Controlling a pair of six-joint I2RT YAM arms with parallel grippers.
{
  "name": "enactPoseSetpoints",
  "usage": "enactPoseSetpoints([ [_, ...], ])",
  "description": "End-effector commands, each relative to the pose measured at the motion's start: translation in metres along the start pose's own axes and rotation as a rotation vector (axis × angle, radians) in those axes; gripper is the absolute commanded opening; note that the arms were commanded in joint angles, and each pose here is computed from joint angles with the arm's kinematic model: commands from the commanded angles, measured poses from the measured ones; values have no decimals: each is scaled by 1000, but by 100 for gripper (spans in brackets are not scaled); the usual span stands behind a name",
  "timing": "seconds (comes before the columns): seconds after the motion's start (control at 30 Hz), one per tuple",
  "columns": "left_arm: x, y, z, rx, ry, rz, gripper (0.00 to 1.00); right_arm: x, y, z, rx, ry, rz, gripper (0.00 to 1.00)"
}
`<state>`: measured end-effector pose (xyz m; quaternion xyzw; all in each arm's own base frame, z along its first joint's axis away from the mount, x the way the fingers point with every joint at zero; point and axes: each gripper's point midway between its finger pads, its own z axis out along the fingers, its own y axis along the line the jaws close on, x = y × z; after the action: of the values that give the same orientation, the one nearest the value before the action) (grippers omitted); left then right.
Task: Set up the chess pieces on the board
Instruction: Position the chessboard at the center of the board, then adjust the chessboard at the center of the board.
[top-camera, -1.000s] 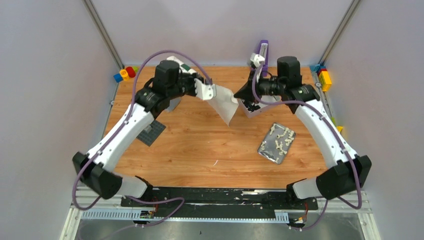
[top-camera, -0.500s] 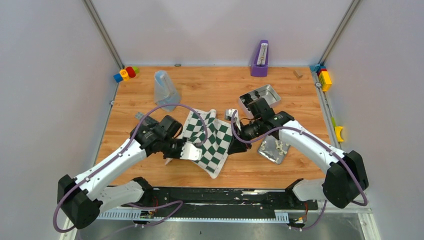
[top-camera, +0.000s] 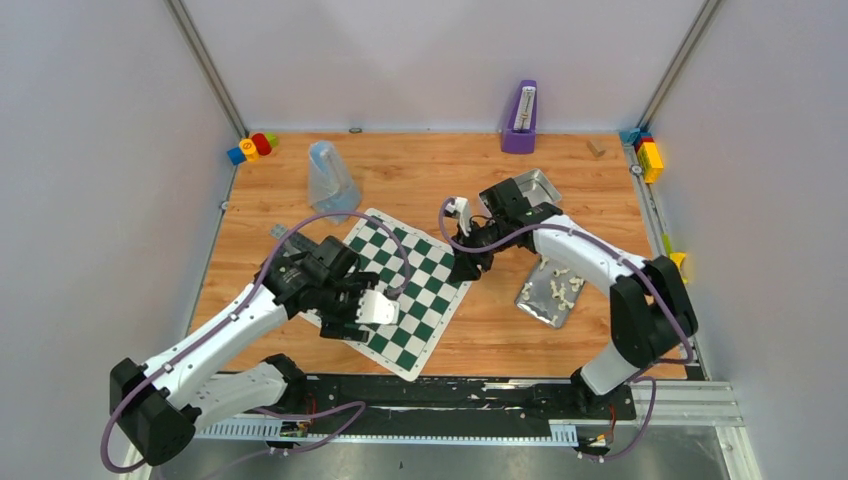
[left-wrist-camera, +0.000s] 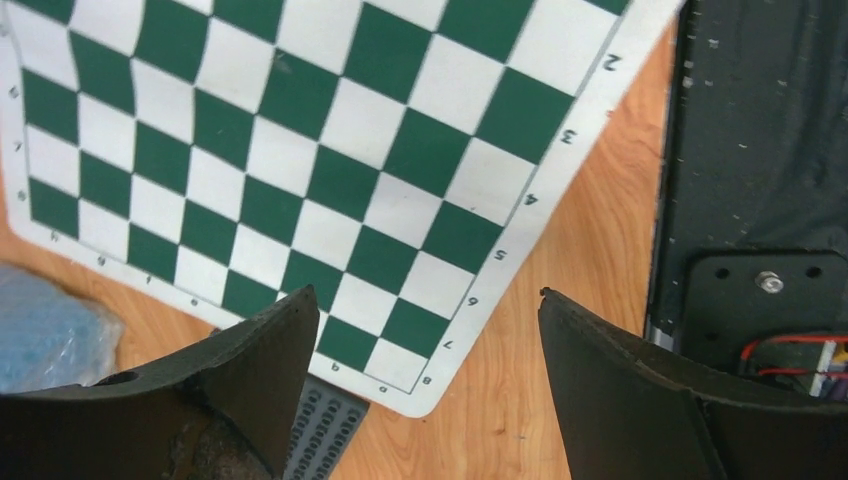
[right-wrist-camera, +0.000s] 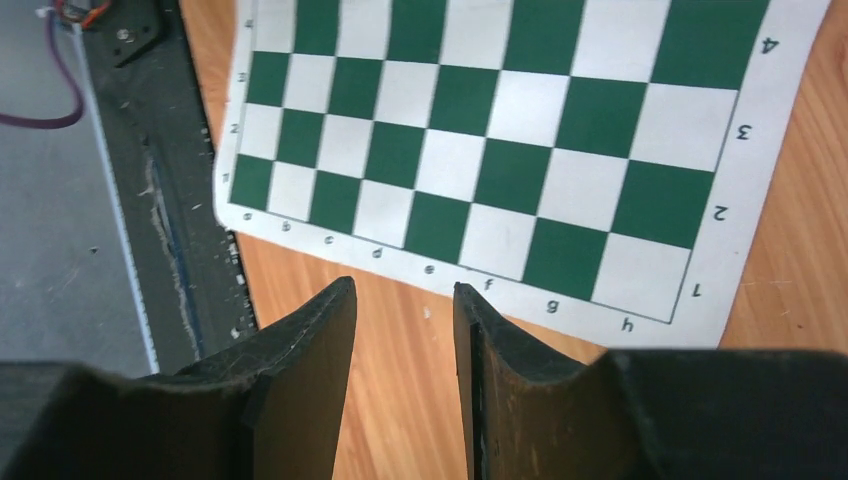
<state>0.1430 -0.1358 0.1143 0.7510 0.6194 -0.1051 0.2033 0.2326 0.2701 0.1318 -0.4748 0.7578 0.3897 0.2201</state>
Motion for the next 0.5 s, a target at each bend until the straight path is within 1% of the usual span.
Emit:
enactPoseSetpoints([
  [0.0,-7,41,-7,-178,2,-69,89,-13,-41,18,98,-6,6,42],
  [0.07,-5,53,-3,-224,3,-121,89,-9,-53,27,123,3,28,42],
  [0.1,-5,60,-1,-245,-5,-170,89,-7,-59,31,134,7,41,42],
  [0.2,-1,70,1,-265,-25,-272,89,0,-73,41,160,28,69,42],
  [0.3,13,81,-2,-302,-30,-383,90,9,-83,47,191,55,75,42],
  [0.47,29,89,-2,-344,4,-494,91,30,-99,48,263,116,83,40],
])
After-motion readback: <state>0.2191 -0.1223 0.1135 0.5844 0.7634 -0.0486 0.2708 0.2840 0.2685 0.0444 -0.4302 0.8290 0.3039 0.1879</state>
